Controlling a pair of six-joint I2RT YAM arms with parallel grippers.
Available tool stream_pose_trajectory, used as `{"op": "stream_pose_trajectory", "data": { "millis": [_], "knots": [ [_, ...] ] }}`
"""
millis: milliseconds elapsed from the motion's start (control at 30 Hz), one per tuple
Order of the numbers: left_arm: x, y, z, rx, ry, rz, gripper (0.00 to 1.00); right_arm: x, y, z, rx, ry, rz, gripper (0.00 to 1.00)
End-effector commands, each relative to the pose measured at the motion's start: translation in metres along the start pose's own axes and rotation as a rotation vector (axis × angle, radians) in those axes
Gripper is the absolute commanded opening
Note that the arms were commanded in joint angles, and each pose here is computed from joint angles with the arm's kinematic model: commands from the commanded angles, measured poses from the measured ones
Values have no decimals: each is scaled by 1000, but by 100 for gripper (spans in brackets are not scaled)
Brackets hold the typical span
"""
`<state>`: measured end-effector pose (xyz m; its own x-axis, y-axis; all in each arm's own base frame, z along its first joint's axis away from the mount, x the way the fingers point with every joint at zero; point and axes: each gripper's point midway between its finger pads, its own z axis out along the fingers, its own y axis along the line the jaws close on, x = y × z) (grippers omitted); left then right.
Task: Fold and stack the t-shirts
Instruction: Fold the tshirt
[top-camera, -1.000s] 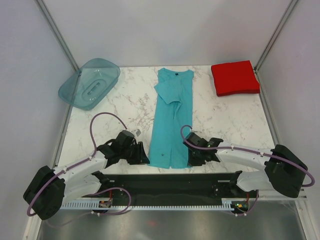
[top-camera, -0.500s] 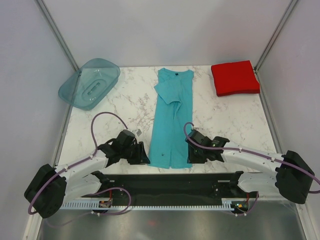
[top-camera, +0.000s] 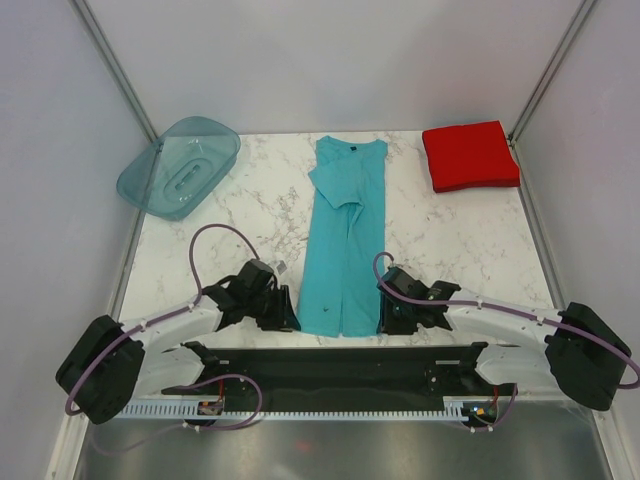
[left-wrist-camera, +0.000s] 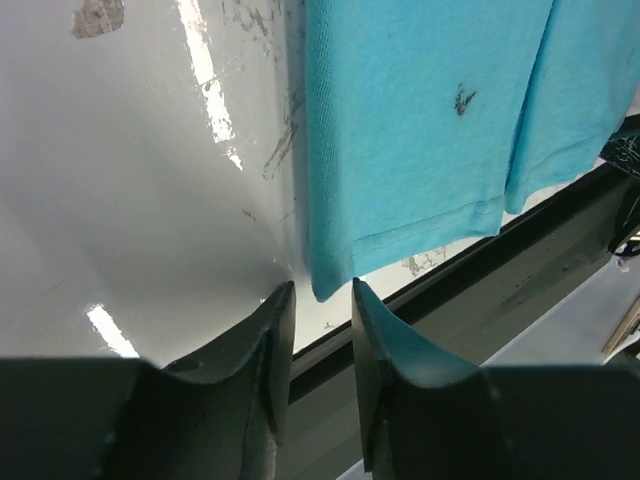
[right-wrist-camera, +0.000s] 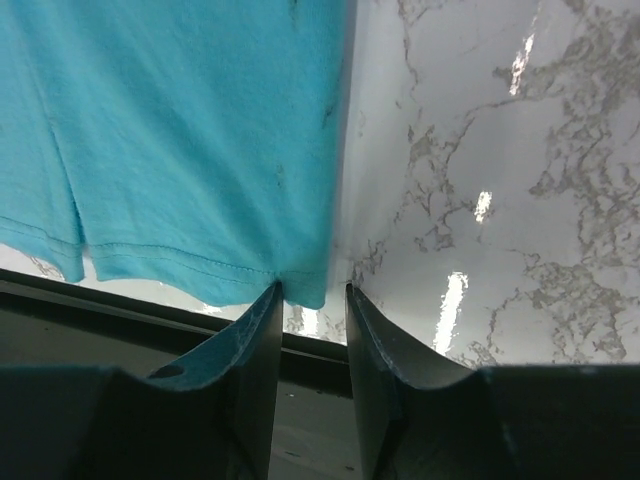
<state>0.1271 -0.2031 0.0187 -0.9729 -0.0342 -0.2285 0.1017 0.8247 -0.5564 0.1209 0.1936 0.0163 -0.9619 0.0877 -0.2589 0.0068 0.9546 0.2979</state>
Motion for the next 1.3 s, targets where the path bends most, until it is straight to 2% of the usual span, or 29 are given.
{"op": "stream_pose_trajectory", "data": {
  "millis": [0,133,267,333,367,400,933,1267],
  "knots": [
    [-2,-10,3,54,4,48,35,2,-2,5,-12,-5,27,38],
    [-1,-12,2,71,1,43,22,1,0,1,-29,-18,33,29],
    [-2,-17,0,88,-5,33,3,-1,2,-2,-45,-27,34,14],
    [-1,-19,-1,98,-3,31,2,-1,3,-4,-48,-25,31,8],
    [-2,-21,-2,104,-8,30,2,-1,3,-5,-50,-26,31,1],
    [-2,-22,-2,107,-8,28,2,-2,5,-7,-58,-30,30,0],
    [8,-26,1,133,4,-22,2,-4,1,-15,-70,-66,36,0],
    [-21,-47,6,125,-17,-14,2,-28,14,-14,-27,-104,-23,0]
  ]
}}
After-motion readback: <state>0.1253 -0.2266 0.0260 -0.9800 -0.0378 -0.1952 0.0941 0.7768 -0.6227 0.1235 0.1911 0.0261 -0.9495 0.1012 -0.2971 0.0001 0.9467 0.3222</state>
